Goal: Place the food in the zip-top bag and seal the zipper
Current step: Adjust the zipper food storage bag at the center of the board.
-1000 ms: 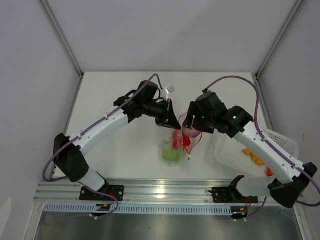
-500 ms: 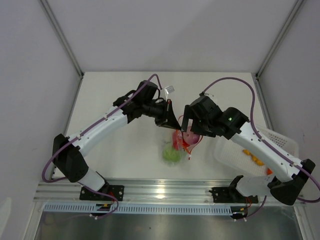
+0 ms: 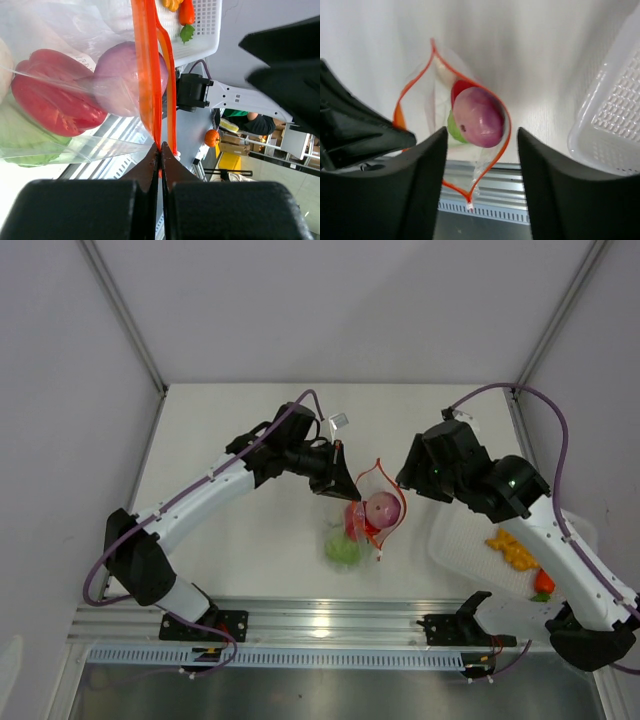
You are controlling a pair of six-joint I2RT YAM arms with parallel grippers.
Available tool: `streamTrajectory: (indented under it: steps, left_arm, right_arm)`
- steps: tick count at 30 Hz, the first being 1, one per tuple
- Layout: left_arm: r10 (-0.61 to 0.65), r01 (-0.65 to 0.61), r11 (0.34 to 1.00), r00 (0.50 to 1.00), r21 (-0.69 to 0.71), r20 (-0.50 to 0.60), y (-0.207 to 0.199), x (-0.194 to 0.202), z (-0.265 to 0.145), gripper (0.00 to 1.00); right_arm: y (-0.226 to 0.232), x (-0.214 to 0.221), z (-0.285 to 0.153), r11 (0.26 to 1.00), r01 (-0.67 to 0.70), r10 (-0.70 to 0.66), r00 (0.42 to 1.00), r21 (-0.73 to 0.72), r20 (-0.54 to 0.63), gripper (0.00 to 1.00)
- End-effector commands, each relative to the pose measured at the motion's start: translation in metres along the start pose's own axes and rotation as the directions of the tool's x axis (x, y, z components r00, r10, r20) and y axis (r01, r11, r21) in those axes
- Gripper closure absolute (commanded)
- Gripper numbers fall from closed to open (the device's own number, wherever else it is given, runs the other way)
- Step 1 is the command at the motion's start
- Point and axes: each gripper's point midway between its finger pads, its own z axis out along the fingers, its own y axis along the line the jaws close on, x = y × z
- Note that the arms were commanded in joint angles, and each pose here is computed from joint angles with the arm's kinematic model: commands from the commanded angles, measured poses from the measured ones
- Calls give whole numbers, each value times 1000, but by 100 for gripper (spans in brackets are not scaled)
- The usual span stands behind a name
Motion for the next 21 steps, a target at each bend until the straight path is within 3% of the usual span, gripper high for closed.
streamTrajectory:
  steps: [1,4,21]
  left_arm:
    - [49,-50,998,998,48,30,-20,0,-12,99]
    - [55,-57,997,998,53,35,-23,0,-14,99]
    - [56,-57,997,998,56,30,-25,4,-18,99]
  right_arm:
    - [-23,9,7,999,22,-21,999,41,-24,44]
    - [-24,24,19,999,40,-37,997,30,-74,65]
    - [-20,27,68,992,125,-124,990,0,-67,63]
